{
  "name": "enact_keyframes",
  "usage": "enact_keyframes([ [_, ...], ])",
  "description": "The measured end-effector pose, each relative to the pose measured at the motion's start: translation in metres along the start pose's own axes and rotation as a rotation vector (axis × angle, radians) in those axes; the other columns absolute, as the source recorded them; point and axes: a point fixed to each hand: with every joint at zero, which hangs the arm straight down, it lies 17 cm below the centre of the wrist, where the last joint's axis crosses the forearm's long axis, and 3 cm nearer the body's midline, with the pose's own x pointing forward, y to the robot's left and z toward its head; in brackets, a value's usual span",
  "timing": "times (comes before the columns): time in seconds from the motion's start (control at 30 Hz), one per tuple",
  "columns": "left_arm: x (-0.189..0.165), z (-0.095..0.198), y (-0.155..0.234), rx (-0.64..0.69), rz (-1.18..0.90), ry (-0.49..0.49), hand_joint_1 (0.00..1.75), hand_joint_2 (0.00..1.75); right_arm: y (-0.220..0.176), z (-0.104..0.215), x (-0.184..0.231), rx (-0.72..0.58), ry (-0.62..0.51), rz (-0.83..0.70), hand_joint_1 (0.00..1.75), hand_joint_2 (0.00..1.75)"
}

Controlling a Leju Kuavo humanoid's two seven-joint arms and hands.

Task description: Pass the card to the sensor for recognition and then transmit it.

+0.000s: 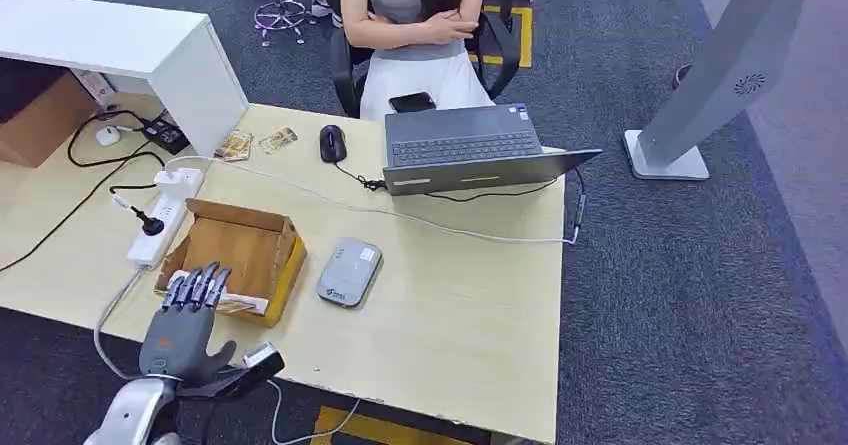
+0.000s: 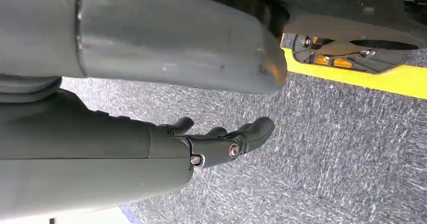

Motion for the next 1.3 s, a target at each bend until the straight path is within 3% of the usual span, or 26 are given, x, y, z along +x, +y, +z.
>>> enact_keyframes([
  [0.9,-0.011,-0.001,0.0,-0.003,0.0,0.024,0.0,1.75,0.0,0.0,0.0,0.002,-0.001,0.004,0.0,0.0],
  [0.93,-0.011,-0.001,0.0,-0.002,0.0,0.025,0.47,1.75,0.0,0.0,0.0,0.002,-0.001,0.004,0.0,0.0],
  [0.97,-0.011,-0.001,0.001,-0.001,0.0,0.025,1.75,1.75,0.0,0.0,0.0,0.002,-0.001,0.004,0.0,0.0],
  [1.3,-0.009,-0.001,0.002,0.01,0.014,0.015,1.75,1.75,0.001,0.0,0.001,0.007,-0.003,0.009,0.0,0.0],
])
